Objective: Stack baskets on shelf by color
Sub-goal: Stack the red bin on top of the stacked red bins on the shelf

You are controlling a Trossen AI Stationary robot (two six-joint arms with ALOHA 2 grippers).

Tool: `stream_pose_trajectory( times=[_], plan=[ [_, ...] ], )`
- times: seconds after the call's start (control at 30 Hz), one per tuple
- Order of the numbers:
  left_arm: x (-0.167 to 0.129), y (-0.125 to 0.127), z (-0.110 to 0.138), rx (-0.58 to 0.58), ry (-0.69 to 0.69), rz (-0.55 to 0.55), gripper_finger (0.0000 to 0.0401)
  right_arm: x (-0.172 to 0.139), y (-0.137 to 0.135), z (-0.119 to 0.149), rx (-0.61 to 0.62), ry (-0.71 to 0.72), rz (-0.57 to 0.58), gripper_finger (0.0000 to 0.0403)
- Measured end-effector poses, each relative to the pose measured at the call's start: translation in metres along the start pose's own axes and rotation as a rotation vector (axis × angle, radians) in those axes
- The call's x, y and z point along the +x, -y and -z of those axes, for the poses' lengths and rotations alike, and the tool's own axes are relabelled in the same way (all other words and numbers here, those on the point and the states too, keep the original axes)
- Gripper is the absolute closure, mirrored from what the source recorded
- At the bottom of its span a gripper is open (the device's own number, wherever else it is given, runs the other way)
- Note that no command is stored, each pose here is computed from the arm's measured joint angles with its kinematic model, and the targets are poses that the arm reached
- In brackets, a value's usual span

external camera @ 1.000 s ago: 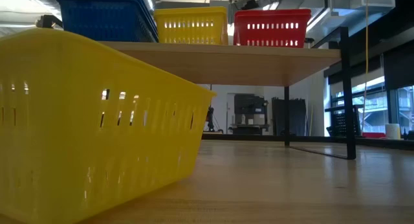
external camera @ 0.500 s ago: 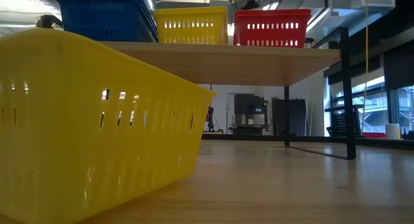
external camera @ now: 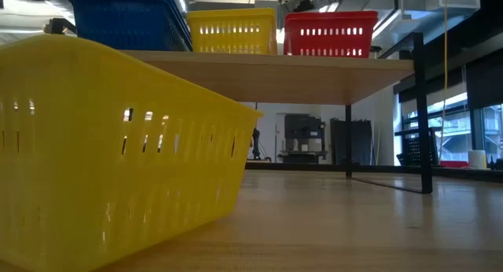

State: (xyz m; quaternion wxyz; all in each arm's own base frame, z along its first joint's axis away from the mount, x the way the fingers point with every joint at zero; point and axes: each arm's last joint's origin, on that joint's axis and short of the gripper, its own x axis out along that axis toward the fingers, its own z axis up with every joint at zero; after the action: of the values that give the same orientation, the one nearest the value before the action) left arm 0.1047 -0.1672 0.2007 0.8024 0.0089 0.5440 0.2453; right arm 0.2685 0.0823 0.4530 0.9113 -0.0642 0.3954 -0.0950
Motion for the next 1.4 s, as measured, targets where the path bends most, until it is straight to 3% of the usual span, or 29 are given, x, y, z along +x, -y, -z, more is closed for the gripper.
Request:
stream_pose_trajectory(
  times=[1.4],
  plan=[
    [0.049,-0.013,0.022,0.064,-0.009,-0.067,0.0335,0.000,0.001,0.000,0.042,0.007,0.026,0.0292]
  ],
)
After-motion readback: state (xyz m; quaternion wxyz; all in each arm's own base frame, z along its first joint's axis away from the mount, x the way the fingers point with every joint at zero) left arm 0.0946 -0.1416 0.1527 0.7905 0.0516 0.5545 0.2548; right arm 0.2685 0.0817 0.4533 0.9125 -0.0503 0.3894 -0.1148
